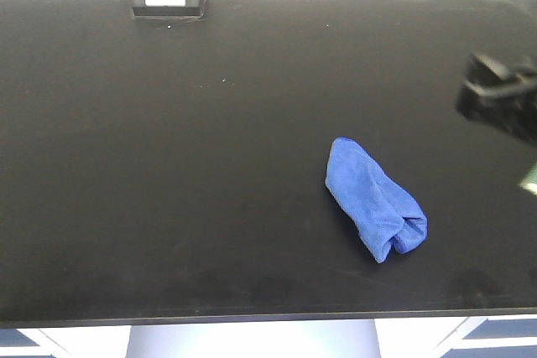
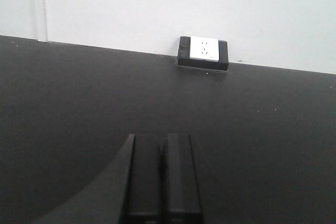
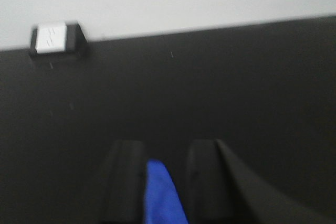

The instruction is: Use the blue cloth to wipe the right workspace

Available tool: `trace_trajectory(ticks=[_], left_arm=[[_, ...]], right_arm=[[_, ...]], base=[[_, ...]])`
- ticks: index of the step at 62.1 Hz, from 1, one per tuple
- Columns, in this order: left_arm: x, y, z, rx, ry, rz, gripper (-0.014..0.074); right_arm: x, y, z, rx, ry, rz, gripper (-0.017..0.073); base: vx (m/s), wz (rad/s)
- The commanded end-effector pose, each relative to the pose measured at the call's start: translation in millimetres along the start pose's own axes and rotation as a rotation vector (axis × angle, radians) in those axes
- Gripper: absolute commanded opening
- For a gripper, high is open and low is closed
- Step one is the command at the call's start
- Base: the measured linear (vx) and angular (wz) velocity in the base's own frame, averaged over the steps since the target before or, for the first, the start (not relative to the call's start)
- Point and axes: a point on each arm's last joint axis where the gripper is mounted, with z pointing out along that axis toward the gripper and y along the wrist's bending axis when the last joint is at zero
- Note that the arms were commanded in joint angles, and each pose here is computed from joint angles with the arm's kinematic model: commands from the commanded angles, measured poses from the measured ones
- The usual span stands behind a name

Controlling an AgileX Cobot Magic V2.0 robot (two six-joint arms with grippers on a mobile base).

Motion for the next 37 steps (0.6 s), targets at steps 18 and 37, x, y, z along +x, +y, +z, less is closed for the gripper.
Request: trace_trajectory(ticks=[18,37], left_arm=[[1.9,-0.5,0.5,0.017,-0.067,-0.009,-0.0006],[1.9,-0.5,0.5,0.017,-0.067,-0.009,-0.0006]], right_arm=[[31.8,-40.7,-37.8,-0.014,-0.198,-0.231,-0.0010],[115.0,-67.7,-40.8,0.085,-0.441,-0.021,-0.0008]], base=[[0.00,0.00],[0.00,0.00]])
